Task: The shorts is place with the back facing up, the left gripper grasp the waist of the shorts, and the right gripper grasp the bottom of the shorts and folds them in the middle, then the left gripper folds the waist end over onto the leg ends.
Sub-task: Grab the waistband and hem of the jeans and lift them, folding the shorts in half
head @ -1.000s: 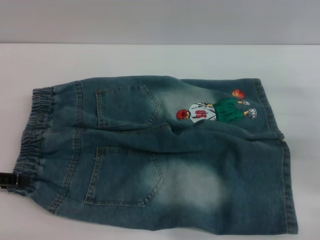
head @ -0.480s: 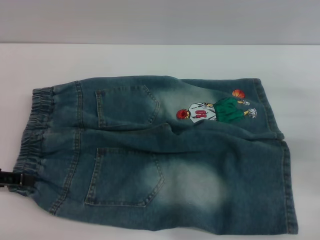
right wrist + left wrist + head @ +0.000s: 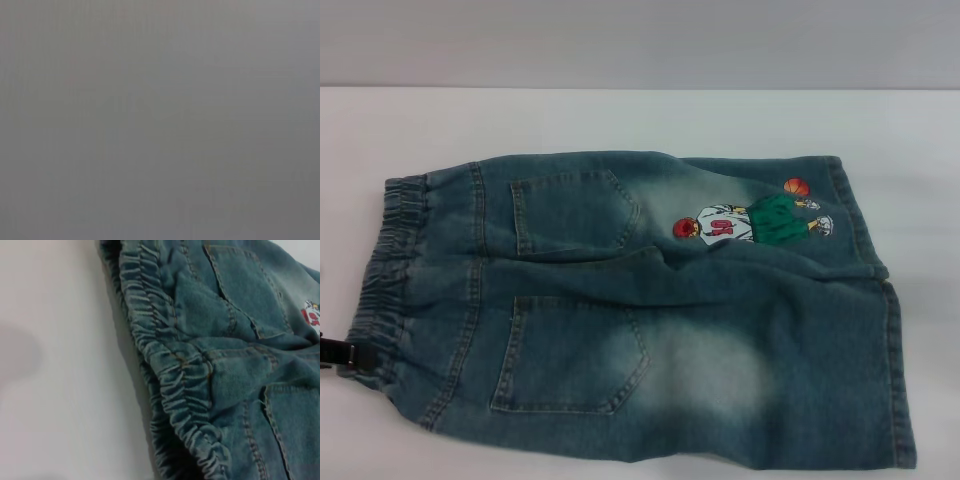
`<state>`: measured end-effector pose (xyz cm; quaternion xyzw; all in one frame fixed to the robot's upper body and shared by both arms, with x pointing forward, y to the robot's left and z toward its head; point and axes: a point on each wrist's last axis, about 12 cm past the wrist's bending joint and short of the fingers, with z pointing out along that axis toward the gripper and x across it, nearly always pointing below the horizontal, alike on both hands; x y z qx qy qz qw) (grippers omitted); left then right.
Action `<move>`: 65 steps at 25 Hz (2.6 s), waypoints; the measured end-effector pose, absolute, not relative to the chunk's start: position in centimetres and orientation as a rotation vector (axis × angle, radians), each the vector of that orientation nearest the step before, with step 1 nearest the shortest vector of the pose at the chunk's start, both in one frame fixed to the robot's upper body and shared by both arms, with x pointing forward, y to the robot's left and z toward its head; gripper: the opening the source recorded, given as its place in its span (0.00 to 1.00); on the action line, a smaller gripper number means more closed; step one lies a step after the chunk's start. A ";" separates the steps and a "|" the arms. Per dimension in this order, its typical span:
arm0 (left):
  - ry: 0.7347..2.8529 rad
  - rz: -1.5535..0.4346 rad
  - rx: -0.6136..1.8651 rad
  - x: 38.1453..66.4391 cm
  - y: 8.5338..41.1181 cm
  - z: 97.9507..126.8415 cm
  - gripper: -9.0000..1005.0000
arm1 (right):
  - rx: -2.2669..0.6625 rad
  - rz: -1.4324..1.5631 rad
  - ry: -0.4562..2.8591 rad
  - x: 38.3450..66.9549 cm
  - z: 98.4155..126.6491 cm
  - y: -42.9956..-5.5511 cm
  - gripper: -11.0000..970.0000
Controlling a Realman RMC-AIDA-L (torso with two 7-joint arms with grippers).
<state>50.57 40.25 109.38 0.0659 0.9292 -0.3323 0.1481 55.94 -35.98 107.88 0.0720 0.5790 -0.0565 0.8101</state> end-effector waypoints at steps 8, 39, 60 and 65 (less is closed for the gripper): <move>2.675 -0.923 0.178 50.9 40.4 109.6 0.12 | 0.155 -0.125 1.240 55.8 107.8 -36.1 0.77; 2.544 -0.950 0.347 53.3 35.3 111.2 0.06 | -1.357 1.211 1.703 56.1 121.8 -32.0 0.77; 2.530 -0.941 0.378 54.4 34.5 111.7 0.06 | -1.647 1.131 2.317 53.6 116.6 -33.2 0.77; 2.532 -0.943 0.381 54.6 34.4 111.8 0.07 | -1.709 1.068 2.449 53.8 116.1 -32.8 0.77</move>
